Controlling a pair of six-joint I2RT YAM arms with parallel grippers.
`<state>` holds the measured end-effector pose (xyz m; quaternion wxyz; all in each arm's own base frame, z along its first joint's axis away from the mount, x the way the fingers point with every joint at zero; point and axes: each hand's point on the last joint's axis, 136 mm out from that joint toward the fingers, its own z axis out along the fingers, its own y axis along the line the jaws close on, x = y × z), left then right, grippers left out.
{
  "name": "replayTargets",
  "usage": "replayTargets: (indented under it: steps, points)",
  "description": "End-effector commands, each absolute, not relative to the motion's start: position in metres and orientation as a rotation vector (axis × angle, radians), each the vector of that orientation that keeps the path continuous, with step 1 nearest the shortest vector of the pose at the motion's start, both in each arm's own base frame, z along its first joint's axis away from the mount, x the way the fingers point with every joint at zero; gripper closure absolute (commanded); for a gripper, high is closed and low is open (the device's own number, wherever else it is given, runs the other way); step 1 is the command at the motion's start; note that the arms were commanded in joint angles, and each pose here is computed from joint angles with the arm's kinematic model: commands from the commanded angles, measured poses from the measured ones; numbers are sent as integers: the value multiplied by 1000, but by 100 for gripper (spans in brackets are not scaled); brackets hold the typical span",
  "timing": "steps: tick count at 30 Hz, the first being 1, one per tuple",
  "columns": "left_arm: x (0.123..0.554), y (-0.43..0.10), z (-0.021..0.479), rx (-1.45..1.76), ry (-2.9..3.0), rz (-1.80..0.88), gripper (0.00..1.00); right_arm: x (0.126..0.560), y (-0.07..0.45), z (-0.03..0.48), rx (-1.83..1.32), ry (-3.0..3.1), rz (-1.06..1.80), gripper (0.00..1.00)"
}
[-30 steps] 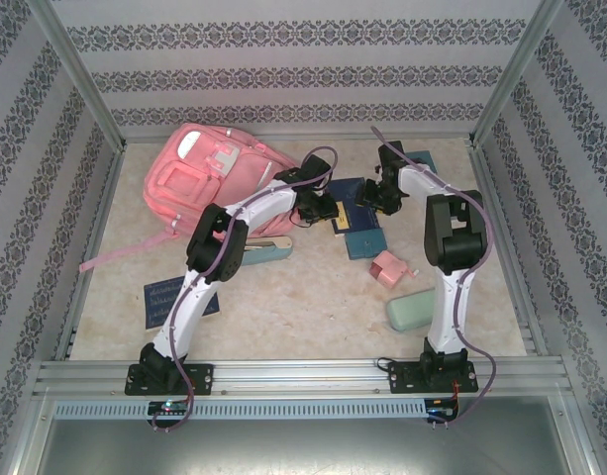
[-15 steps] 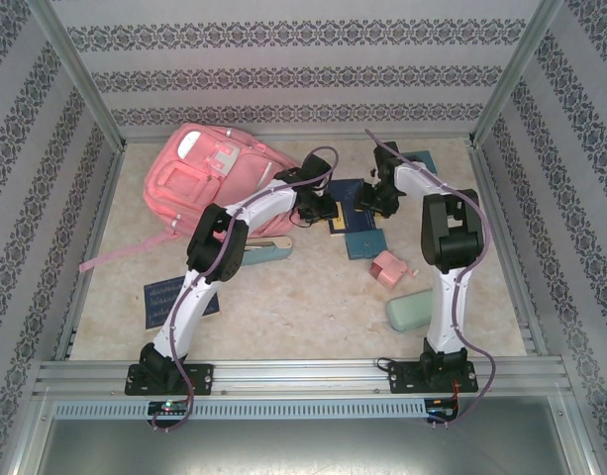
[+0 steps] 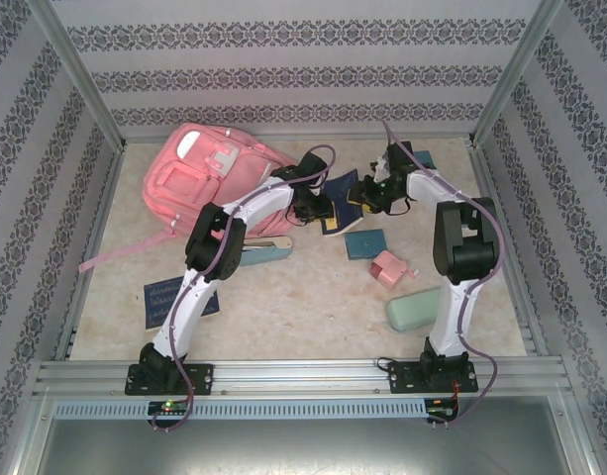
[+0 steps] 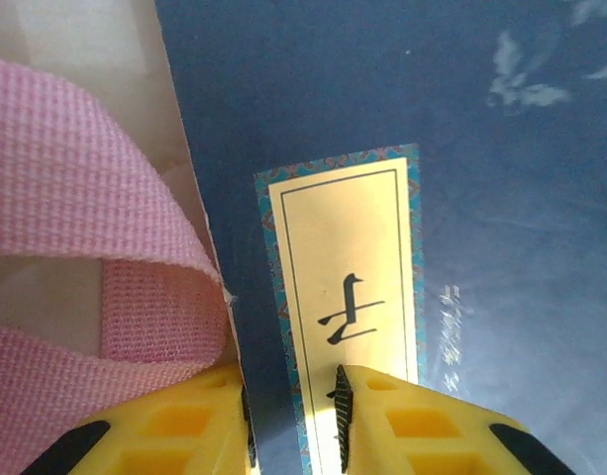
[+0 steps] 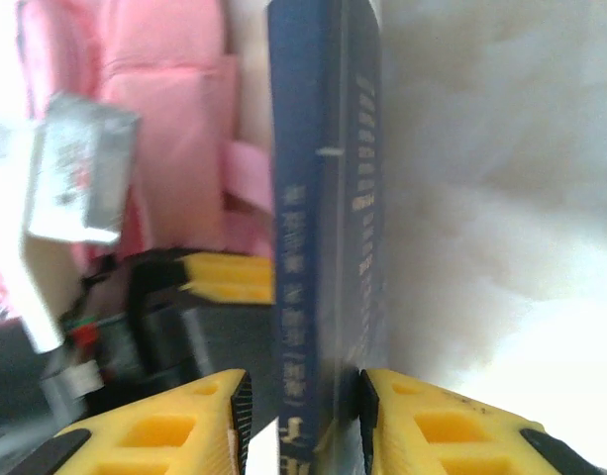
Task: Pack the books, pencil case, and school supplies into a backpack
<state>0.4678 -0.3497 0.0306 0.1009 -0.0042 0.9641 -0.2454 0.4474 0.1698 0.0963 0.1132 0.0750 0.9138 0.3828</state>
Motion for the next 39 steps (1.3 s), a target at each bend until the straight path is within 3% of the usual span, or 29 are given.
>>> replayTargets:
  steps: [1, 8, 11, 19, 25, 33, 39]
  points:
    - [457, -352, 13, 69, 2903, -728, 71, 435, 185, 106, 167, 2682, 1225, 64]
    - [457, -346, 25, 107, 2889, -691, 71, 432, 160, 80, 236, 2792, 973, 75]
    - [458, -345, 37, 126, 2866, -685, 70, 432, 156, 82, 240, 2791, 947, 99]
    - [464, -343, 120, 193, 2722, -710, 59, 431, 139, 107, 332, 2678, 937, 100]
    - [481, -287, 173, 199, 2606, -491, 51, 425, 137, 144, 328, 2570, 979, 100]
    - [492, -206, 150, 298, 2606, 54, 49, 411, 154, 166, 324, 2499, 1087, 100]
    - [485, -188, 102, 382, 2706, 201, 48, 407, 169, 170, 285, 2506, 1104, 100]
